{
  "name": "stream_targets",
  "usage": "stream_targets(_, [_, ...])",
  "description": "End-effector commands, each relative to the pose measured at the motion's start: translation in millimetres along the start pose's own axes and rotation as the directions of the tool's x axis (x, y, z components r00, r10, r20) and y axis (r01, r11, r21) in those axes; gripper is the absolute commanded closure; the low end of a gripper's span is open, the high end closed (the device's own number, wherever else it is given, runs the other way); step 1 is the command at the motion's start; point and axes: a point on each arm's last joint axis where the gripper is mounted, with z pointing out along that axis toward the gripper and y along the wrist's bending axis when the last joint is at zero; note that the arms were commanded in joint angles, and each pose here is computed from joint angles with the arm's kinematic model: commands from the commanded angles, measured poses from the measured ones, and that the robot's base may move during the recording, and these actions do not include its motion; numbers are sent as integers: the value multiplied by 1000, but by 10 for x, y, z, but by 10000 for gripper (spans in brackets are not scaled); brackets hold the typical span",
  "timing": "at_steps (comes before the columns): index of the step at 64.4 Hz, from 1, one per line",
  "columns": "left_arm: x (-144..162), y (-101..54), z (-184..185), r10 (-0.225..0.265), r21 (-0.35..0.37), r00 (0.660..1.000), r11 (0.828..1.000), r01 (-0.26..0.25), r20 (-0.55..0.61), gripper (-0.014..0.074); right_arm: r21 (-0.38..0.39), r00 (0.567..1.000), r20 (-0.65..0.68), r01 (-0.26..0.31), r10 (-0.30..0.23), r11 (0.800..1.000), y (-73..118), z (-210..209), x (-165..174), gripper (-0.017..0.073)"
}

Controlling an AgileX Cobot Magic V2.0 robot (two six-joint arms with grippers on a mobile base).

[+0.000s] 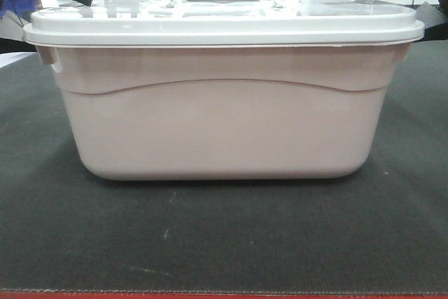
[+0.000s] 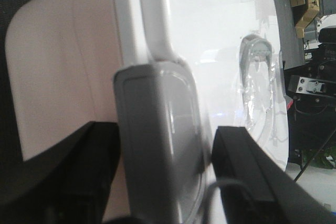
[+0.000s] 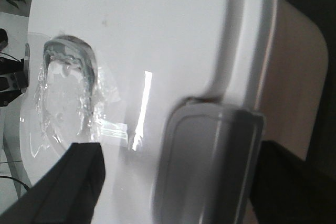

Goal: Grab white bin and place on right shelf

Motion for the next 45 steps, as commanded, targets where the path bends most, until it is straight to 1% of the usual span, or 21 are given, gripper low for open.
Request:
stream_targets(1, [-42,-215,-56,31,66,999,997,-33,39,299,-109,999,18,49,-48,993,276,-142,-4,-36])
stream_targets(10, [-26,-240,-15,38,68,999,997,-40,27,299,-105,999,25,49,-47,993,272,-141,-10,106])
stream_targets(16, [-35,-233,-12,38,58,999,997,-40,37,299,-105,999,24,49,-47,993,273,-141,-10,162])
stream_targets(45, [-25,-237,-12,41,63,999,997,-42,26,299,-116,999,8,49,-49,992,281,-142,5,167])
